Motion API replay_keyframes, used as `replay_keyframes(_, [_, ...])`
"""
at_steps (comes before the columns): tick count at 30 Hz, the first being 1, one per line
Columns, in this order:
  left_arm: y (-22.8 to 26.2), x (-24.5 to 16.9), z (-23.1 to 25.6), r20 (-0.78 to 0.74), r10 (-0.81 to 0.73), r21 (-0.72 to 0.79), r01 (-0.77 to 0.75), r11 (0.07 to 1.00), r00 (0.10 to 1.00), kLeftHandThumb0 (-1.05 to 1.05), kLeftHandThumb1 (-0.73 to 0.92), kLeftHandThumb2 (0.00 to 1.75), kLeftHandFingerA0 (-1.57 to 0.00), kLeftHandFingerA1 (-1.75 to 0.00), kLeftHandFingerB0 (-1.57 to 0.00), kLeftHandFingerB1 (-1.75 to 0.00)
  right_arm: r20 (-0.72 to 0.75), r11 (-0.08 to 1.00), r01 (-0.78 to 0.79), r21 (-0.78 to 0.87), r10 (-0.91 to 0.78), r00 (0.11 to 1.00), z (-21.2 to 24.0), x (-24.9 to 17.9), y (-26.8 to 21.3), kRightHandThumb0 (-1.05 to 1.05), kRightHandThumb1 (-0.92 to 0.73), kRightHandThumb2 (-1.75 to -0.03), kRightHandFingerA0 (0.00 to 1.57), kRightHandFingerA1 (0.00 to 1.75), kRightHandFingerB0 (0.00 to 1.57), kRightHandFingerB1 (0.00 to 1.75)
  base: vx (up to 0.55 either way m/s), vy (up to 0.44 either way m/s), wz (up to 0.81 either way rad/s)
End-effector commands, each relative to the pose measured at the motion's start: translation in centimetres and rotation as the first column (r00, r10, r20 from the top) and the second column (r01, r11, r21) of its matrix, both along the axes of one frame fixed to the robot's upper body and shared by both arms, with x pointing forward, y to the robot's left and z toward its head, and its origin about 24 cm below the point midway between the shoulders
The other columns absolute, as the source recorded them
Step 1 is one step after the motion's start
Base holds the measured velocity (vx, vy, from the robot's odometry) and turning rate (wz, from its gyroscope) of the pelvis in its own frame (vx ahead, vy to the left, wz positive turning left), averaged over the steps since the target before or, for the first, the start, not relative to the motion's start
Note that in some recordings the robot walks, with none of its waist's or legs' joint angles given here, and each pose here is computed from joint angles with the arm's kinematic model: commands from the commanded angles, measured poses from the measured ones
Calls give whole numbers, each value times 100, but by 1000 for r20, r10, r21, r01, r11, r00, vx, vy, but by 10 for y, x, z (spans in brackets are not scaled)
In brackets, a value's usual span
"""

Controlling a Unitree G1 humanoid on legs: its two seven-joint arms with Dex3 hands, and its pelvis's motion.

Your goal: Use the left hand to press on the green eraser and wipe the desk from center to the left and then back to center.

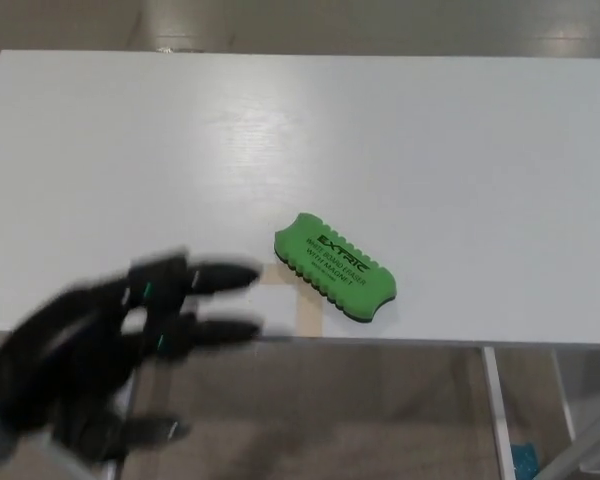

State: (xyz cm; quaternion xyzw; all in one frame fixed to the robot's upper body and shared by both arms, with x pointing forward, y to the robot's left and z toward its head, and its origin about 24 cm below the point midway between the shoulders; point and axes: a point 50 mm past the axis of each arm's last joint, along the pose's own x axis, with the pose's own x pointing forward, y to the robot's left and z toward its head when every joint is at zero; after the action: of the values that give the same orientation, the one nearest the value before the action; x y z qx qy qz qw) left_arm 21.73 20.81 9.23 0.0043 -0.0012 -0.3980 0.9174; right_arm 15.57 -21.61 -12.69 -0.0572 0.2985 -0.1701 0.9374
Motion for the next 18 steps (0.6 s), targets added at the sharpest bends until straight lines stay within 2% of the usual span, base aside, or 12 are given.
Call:
replay_keyframes(1, [41,-76,-77,-293,114,-3,-120,993,949,-54,49,55,-51,-39,-40,-34,-104,1000,-5,-27,3,995,-11,-30,-8,-24,-66,-59,78,67,73,54,0,0,0])
replay_keyframes(3, [47,-78,-92,-326,183,41,-180,983,927,-55,49,56,-52,-39,-40,-33,-109,999,-8,-31,5,994,-11,-32,-9,-24,-66,-59,78,66,73,54,0,0,0])
replay_keyframes(4, [57,-79,-111,-364,289,116,-264,957,886,-58,51,56,-53,-40,-38,-33,-117,1000,-11,-28,7,993,-12,-34,-8,-24,-66,-59,72,54,71,52,0,0,0])
replay_keyframes(6, [68,-82,-133,-396,399,207,-343,916,827,-58,51,56,-53,-40,-38,-33,-125,1000,-13,-23,10,992,-13,-37,-8,-24,-66,-59,72,54,71,52,0,0,6])
replay_keyframes(9, [88,-96,-170,-440,627,394,-489,778,643,-60,50,56,-54,-41,-40,-34,-131,1000,-9,4,10,991,-15,-42,-7,-23,-66,-59,67,54,68,50,0,0,0])
replay_keyframes(12, [94,-100,-181,-426,716,485,-528,697,553,-61,50,56,-55,-41,-41,-35,-129,1000,-7,15,8,992,-15,-40,-7,-24,-66,-60,67,55,67,50,0,0,0])
replay_keyframes(13, [94,-101,-182,-423,722,492,-531,690,548,-61,50,56,-55,-41,-41,-35,-129,1000,-6,16,9,992,-15,-40,-7,-24,-66,-60,67,55,67,50,0,0,0])
replay_keyframes(14, [98,-100,-190,-400,802,593,-542,595,443,-61,41,75,-53,-51,-36,-45,-121,999,1,32,2,993,-14,-38,-7,-25,-67,-60,66,59,67,50,0,0,0])
replay_keyframes(15, [99,-100,-193,-388,823,622,-541,565,414,-61,41,75,-53,-51,-36,-45,-118,999,4,37,1,993,-14,-38,-7,-25,-67,-60,66,59,67,50,0,0,0])
replay_keyframes(16, [103,-98,-197,-368,860,687,-520,508,353,-42,47,55,-65,-42,-41,-33,-109,999,3,40,2,994,-14,-36,-6,-25,-67,-60,67,56,65,49,0,0,0])
replay_keyframes(17, [105,-97,-200,-354,879,724,-501,474,320,-42,47,55,-65,-42,-41,-33,-104,999,1,41,3,995,-13,-35,-5,-25,-67,-60,67,56,65,49,0,0,0])
replay_keyframes(18, [107,-96,-202,-358,892,748,-488,450,274,-46,37,71,-51,-51,-34,-44,-99,999,-3,38,7,995,-13,-35,-5,-24,-67,-59,66,52,60,45,0,0,0])
